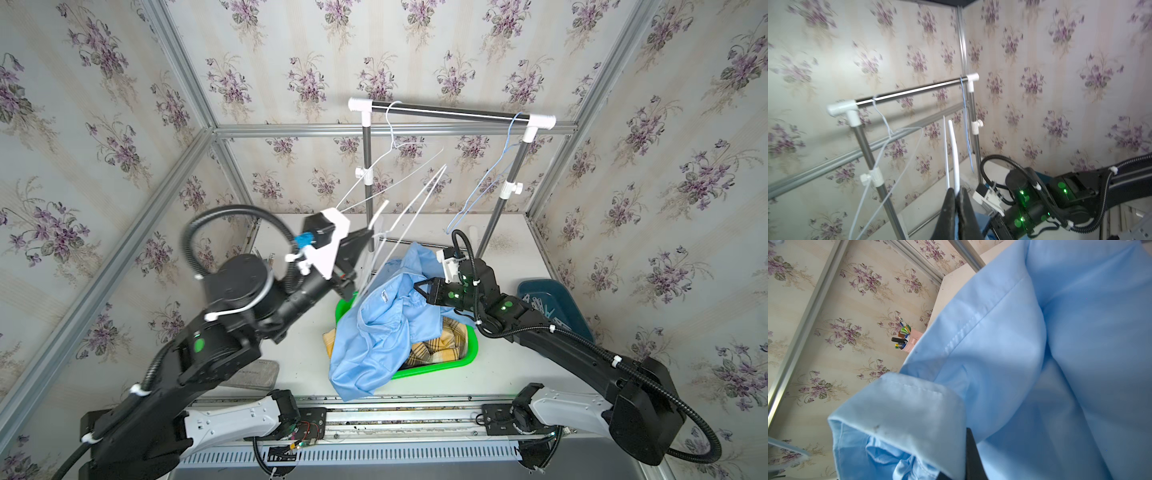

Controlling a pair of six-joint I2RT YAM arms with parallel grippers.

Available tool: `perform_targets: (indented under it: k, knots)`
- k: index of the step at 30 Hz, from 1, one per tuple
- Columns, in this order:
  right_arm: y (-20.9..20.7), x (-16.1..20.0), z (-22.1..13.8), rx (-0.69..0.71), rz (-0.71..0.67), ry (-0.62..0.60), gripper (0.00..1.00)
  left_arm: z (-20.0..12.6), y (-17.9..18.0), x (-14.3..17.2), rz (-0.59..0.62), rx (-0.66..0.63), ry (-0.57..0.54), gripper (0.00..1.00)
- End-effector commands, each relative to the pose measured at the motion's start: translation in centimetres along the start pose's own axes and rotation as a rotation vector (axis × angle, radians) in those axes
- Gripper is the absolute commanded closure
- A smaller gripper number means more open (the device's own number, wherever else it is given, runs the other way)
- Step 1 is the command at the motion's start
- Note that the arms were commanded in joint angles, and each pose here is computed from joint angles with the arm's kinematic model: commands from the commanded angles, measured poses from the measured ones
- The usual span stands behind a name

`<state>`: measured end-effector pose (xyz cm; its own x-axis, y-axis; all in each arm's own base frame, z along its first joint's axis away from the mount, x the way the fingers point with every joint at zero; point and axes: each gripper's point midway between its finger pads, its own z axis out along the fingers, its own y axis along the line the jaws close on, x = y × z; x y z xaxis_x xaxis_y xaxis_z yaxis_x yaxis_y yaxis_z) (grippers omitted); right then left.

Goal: Remove the clothespins securing long-sleeve shirts to the hanger
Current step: Remove the long-sleeve shirt from the hanger, then adjust the long-sleeve shirt at the bin.

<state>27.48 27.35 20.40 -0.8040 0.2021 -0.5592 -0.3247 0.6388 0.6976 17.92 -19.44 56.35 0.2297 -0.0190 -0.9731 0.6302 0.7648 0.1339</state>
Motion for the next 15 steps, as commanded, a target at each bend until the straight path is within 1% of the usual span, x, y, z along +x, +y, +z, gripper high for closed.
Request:
perform_targets:
  k: [1,3,5,6,9,10,12,13,15]
  knots:
    - [-0.8,0.6,-0.1,0.036,-0.023,-0.005,1.00,-2.3,3.0,-2.0,0.039,-0.121,-0.039,1.00]
    - [-1.1,1.5,0.1,0.042,-0.026,0.016,1.00,-3.4,3.9,-2.7,0.055,-0.143,-0.036,1.00]
    - [-1.4,2.6,0.6,0.056,-0.028,0.039,1.00,-4.0,4.5,-2.6,0.067,-0.167,-0.001,1.00]
    - [-1.8,3.2,0.8,0.066,-0.027,0.049,1.00,-4.0,4.6,-2.1,0.073,-0.174,0.019,1.00]
    - [-3.5,5.1,1.9,0.096,-0.012,0.077,1.00,-3.4,4.3,0.9,0.107,-0.182,0.107,1.00]
    - [-4.2,5.9,2.3,0.108,-0.020,0.088,1.00,-3.3,4.1,1.9,0.105,-0.176,0.136,1.00]
    - [-5.7,7.3,3.0,0.138,-0.025,0.108,0.99,-3.3,3.6,2.9,0.083,-0.153,0.155,1.00]
    - [-6.0,7.7,3.0,0.141,-0.025,0.117,0.92,-3.3,3.3,3.2,0.073,-0.141,0.162,1.00]
    - [-5.8,7.4,2.5,0.137,-0.034,0.098,0.68,-3.4,3.1,3.8,0.060,-0.129,0.181,1.00]
